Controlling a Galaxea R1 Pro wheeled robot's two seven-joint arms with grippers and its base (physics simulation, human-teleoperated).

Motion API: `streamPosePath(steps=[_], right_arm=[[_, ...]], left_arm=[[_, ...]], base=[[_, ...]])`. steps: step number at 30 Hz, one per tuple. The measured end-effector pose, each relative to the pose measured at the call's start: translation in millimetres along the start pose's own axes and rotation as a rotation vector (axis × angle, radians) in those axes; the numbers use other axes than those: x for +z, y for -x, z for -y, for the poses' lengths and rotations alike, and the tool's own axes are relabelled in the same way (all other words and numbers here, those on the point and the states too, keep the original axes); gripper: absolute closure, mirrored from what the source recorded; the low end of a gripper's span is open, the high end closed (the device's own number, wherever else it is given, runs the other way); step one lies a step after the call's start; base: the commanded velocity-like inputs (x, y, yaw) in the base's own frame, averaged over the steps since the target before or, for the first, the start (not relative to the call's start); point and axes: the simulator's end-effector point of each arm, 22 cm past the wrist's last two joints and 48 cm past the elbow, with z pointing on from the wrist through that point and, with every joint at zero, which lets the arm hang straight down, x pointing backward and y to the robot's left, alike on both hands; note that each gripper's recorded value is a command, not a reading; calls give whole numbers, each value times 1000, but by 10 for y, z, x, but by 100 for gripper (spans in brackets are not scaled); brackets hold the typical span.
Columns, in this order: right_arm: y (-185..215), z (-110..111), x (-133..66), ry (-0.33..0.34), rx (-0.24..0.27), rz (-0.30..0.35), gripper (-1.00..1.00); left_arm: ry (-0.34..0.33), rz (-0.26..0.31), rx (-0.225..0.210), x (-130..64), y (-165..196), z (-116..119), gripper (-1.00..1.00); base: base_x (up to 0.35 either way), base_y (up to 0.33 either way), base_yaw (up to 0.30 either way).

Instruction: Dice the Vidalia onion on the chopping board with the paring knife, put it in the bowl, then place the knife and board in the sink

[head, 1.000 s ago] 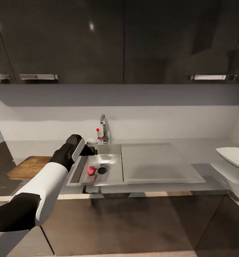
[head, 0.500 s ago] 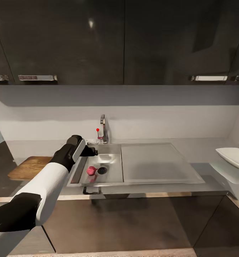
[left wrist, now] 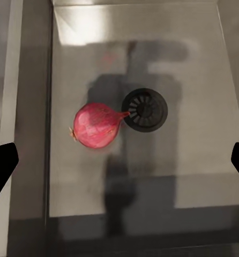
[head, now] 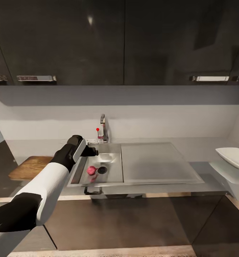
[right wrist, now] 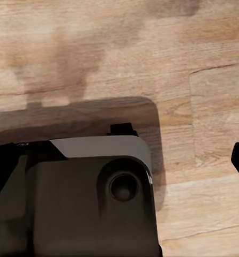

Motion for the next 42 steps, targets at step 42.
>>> streamPosePath(steps=[42], right_arm=[[-236, 20, -454, 1, -4, -64, -100]], left_arm=[[-1, -62, -1, -46, -21, 3, -100]], base=[[0, 0, 0]])
